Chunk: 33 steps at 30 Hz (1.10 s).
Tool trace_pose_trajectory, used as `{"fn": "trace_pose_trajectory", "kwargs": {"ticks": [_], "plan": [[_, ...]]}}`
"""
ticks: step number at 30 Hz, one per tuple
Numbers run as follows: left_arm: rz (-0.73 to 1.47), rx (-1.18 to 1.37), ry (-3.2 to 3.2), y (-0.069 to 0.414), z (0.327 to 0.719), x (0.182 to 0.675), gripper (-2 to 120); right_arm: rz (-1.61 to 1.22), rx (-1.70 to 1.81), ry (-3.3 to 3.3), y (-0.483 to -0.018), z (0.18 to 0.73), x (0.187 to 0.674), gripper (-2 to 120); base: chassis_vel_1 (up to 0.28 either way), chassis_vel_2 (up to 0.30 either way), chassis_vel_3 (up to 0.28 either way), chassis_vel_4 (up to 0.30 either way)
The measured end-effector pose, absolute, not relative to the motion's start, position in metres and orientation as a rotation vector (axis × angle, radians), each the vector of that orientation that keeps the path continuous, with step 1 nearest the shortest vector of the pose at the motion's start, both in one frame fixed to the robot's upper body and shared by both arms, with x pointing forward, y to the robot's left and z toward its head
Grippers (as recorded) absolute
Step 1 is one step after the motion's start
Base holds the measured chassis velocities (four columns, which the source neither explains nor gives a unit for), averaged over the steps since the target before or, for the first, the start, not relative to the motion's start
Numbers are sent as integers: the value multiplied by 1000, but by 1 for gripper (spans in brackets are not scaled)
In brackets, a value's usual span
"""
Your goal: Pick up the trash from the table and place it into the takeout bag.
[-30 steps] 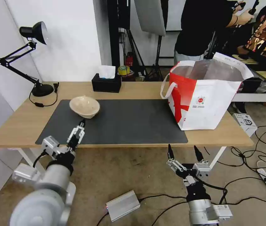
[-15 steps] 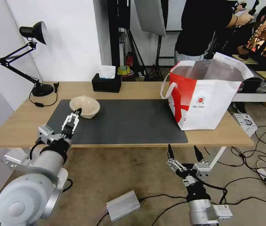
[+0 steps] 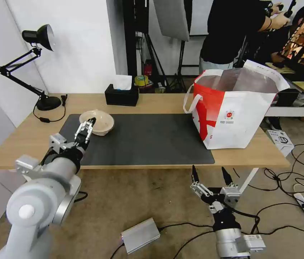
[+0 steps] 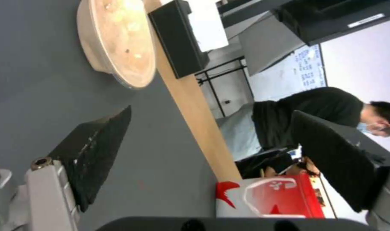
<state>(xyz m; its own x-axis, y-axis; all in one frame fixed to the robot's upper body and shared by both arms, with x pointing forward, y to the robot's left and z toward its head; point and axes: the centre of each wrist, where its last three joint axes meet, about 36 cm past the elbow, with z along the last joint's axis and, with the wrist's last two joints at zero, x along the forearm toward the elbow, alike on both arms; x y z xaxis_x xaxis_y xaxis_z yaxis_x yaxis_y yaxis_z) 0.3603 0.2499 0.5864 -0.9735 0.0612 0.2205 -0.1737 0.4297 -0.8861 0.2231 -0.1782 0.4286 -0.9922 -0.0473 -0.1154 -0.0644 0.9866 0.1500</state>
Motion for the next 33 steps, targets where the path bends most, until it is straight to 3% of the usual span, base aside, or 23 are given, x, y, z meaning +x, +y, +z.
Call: {"fn": "trace_pose_trajectory", "kwargs": {"ticks": [33], "plan": [[1490, 278, -2427, 260, 583, 448, 100, 233, -85, 3020, -178, 429, 223, 100, 0, 0, 0, 0]]}}
